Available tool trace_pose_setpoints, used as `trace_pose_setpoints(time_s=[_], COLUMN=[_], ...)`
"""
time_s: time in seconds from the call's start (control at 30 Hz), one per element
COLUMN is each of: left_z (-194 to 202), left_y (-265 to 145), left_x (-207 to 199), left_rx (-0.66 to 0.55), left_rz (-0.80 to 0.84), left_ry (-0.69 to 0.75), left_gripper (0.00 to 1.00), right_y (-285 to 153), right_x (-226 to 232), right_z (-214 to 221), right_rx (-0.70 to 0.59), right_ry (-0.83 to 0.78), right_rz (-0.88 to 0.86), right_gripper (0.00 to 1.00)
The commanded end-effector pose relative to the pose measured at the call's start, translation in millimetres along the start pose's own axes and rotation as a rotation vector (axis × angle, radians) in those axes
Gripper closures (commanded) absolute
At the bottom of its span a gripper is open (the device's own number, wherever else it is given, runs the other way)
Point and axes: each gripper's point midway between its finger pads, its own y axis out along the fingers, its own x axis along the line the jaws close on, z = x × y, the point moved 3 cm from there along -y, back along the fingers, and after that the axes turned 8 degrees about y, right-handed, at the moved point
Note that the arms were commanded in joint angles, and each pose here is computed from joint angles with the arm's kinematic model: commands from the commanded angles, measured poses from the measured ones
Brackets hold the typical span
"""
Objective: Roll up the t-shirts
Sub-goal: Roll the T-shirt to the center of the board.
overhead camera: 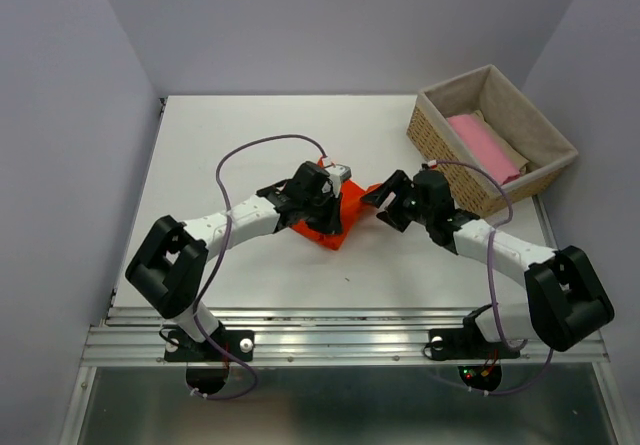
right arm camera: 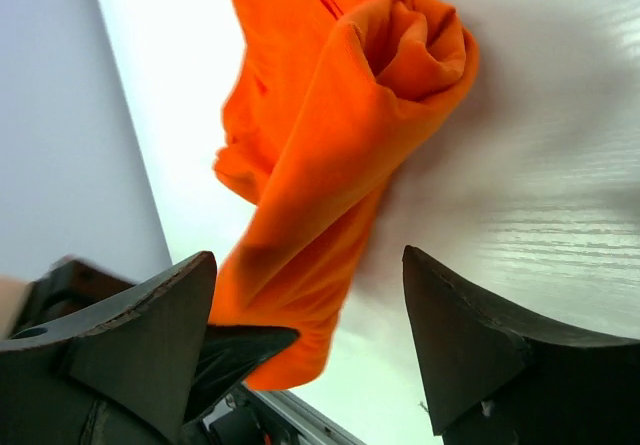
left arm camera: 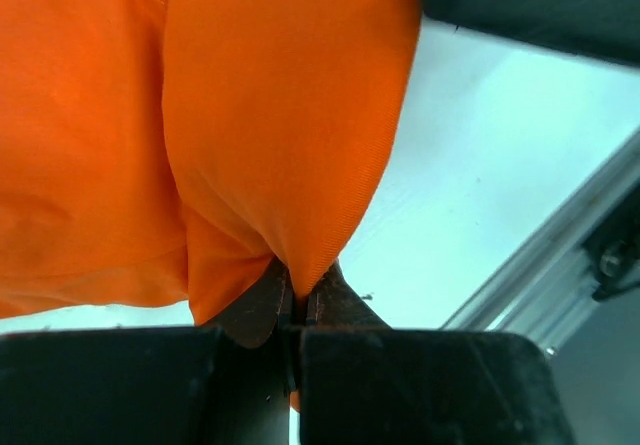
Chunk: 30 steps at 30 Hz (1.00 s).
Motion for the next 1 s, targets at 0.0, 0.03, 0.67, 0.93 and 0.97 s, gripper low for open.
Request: trace_pose_setpoints(time_s=[0.0,0.03,0.67,0.93,0.97], left_z=[0.1,-0.4,27.6,27.0,25.6], left_y=[-9.4,-8.1,8.4,9.9,9.6], left_x=[-21.8,-22.1,-9.7,-8.6,-8.1], left_rx=[-0.008,-0.015,0.05,0.048,0.043], left_rz=[0.26,0.283,0.506,0.524,0.522], left_ry=[-0.045,-0.052,-0.278,-0.293,-0.291], left_gripper=[1.0,1.0,1.0,1.0,1.0], right_y=[-17.9,-20.0,-9.8,13.8,17.0], right_x=[14.9,17.8,23.9,28.9,30.8], right_z=[-21.0,-23.0,-4.6,3.1,2.8], right_rx=[-0.137,-0.146,-0.01,0.044,0.045], right_ry=[-0.052,-0.06,-0.227,-0.238,-0.238], right_rz=[-0.026,-0.027,-0.037,-0.036,-0.046], right_gripper=[0.2,0.2,0.85,0.85,0.85])
